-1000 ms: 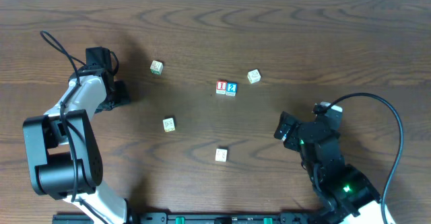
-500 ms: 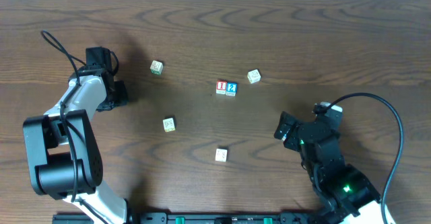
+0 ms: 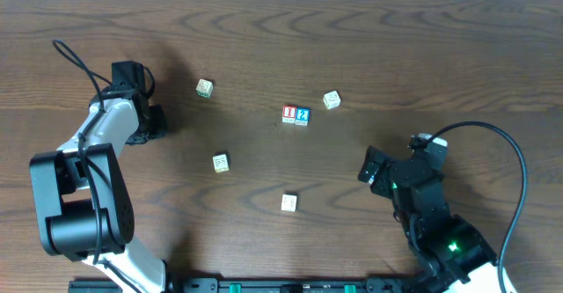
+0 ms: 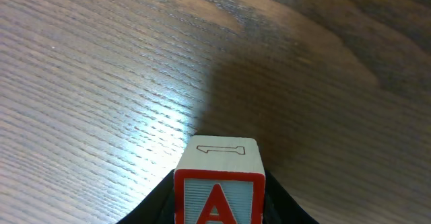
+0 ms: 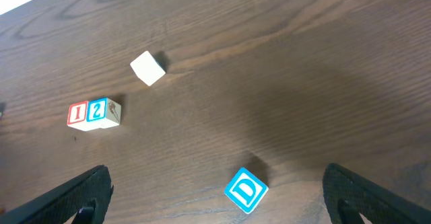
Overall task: Spell out Ai2
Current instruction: 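Lower the left gripper and close it on the 'A' block, then carry the 'A' block with the left gripper to left of 'I'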
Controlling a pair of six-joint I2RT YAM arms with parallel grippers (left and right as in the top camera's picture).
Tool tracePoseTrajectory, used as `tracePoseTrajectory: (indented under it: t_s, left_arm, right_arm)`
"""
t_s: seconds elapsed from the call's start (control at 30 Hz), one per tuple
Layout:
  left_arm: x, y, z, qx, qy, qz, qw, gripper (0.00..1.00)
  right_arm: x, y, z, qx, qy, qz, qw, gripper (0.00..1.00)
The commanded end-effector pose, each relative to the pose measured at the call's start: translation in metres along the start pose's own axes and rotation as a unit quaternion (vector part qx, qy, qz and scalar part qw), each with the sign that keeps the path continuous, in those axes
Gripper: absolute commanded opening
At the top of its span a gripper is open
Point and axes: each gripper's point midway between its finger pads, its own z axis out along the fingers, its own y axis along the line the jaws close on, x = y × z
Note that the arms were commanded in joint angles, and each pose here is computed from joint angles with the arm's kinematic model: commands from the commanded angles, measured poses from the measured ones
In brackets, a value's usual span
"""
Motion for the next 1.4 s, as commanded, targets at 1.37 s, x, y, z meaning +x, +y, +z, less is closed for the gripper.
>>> tracePoseTrajectory:
  t_s: [1.37]
  left_arm:
    - [0.005,-0.279,-0.084,0.142,-0.050,0.161,0.975,0.05]
  right_arm:
    - [0.001,0.000,0.000,0.001,-0.001,0.005,1.000,0.99]
